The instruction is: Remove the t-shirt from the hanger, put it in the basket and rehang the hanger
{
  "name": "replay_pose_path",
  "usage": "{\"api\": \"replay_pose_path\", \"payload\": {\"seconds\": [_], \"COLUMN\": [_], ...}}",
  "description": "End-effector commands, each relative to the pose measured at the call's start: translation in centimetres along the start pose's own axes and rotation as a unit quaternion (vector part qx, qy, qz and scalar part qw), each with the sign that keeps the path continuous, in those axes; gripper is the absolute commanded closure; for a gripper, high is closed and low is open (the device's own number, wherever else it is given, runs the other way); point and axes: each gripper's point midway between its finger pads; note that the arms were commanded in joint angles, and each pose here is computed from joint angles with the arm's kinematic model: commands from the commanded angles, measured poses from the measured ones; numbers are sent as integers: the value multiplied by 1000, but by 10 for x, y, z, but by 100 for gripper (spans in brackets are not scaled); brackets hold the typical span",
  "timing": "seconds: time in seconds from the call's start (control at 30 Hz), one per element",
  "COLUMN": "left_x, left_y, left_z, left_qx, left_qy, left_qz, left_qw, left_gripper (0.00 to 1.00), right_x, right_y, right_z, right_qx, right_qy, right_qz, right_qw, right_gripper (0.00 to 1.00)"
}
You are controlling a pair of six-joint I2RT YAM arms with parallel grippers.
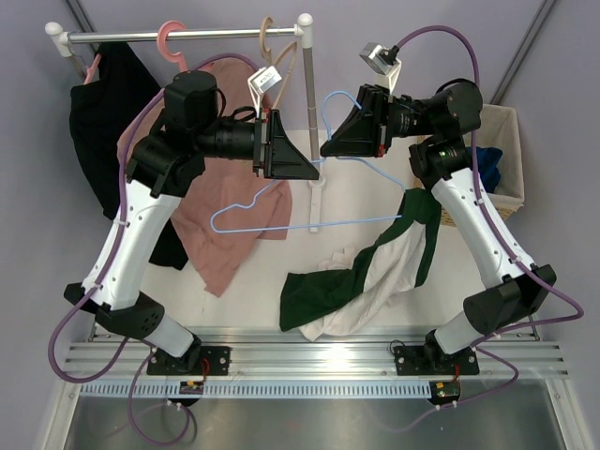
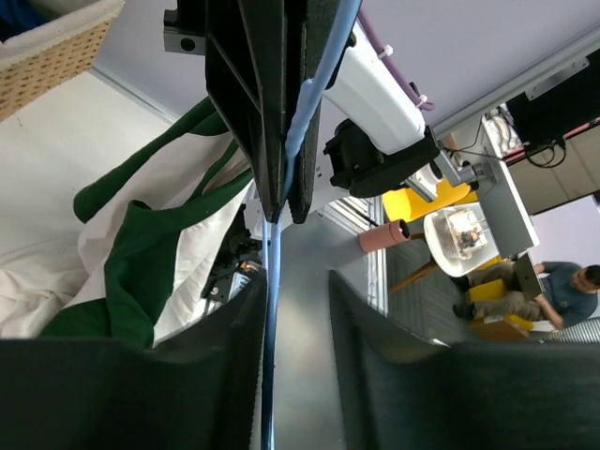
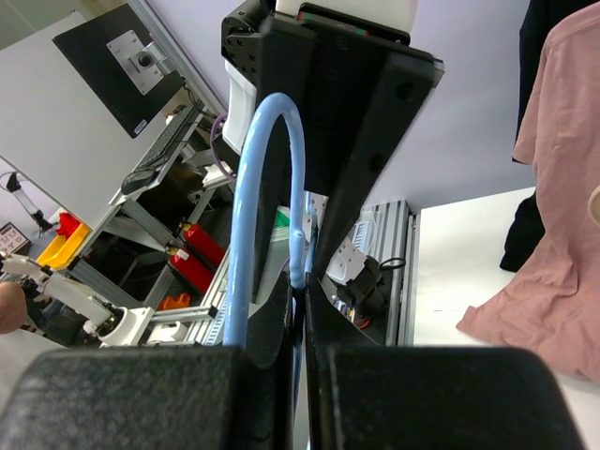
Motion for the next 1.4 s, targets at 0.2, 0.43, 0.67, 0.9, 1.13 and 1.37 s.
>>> {"api": "replay_pose_path", "payload": {"seconds": [0.2, 0.43, 0.67, 0.9, 1.13, 1.37], "left_x": [-1, -6, -17, -46, -72, -93], "left_y": [-3, -4, 2, 4, 18, 17], "left_z": [-10, -2, 4, 10, 19, 14], "left_qx": [26, 34, 36, 39, 19, 31], "left_qy": [12, -27, -76, -156, -227, -273], "left_qz": [-7, -23, -42, -76, -71, -87], "left_qw": [1000, 999, 996, 984, 971, 958], "left_gripper": [100, 100, 100, 100, 100, 100], "right_x": [4, 4, 3, -16, -51, -73], "right_y": [-5, -5, -9, -2, 16, 65], "right_z": [1, -4, -13, -50, -64, -85], "right_qx": [-5, 14, 5, 18, 17, 20], "right_qy": [3, 11, 48, 181, 292, 353], "right_qz": [-10, -10, -26, -59, -75, -19], "right_qw": [1000, 1000, 999, 982, 953, 935], "right_gripper": [100, 75, 18, 11, 2, 1]}}
Point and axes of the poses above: each gripper's point midway between its finger pads, its own x axis out along the fingers, its own z axis along the line the jaws close on, y = z × x, and after that the axes turned 2 degrees about x, right-handed
